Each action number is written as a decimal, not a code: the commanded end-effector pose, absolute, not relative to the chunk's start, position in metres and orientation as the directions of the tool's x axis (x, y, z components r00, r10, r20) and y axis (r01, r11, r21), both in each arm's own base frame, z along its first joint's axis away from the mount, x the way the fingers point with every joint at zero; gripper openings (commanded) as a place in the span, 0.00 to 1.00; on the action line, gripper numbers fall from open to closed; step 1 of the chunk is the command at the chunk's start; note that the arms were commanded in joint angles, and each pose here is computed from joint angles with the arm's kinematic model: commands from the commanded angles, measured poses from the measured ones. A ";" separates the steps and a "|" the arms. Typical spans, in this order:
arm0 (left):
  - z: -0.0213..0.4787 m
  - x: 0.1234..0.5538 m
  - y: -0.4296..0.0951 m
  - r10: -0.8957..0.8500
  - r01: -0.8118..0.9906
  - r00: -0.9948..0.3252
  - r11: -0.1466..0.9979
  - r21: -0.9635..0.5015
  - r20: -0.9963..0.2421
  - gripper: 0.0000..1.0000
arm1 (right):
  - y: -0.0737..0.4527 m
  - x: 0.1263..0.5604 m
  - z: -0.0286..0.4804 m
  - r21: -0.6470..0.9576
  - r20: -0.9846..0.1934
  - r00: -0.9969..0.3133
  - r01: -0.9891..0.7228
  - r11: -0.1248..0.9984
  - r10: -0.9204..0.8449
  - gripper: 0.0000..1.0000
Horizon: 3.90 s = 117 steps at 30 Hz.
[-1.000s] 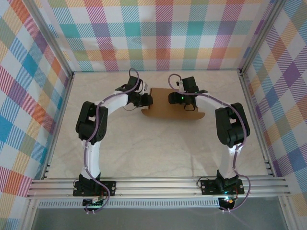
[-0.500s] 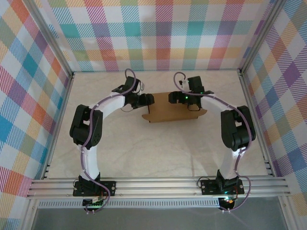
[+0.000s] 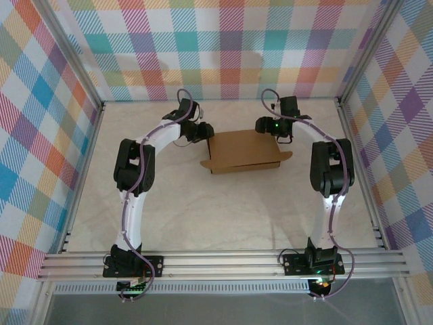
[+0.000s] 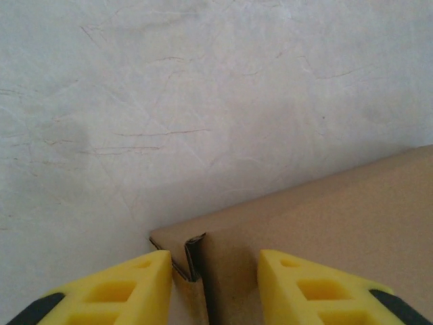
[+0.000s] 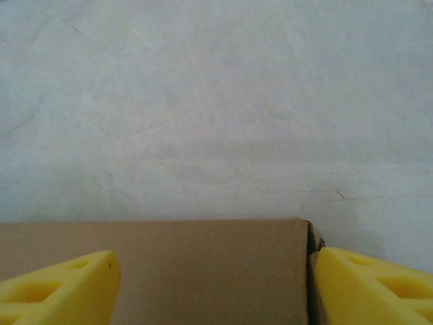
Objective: Fold the paper box
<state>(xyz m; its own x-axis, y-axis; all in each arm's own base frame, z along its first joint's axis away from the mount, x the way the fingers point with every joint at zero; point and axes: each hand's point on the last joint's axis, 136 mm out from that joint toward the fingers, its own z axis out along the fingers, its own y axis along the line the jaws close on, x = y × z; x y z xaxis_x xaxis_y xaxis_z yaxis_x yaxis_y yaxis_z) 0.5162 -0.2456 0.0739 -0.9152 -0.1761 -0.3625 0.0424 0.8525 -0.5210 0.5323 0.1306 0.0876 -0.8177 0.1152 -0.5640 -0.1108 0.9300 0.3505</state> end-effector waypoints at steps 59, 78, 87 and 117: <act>0.037 0.459 -0.268 -0.096 0.056 -0.954 0.875 -0.482 -0.284 0.20 | 0.091 0.360 0.050 0.485 -0.318 -0.907 0.093 0.870 0.274 0.72; 0.033 0.379 -0.263 -0.144 0.004 -0.971 0.784 -0.620 -0.189 0.49 | 0.096 0.367 0.028 0.527 -0.251 -0.903 0.173 0.832 0.347 0.40; 0.081 0.387 -0.267 -0.164 0.045 -0.954 0.752 -0.657 -0.253 0.93 | 0.098 0.372 0.033 0.543 -0.253 -0.896 0.180 0.820 0.365 0.41; 0.008 0.366 -0.214 -0.171 -0.060 -0.979 0.757 -0.651 -0.110 0.20 | 0.088 0.384 0.081 0.712 -0.312 -0.841 0.101 0.695 0.442 0.82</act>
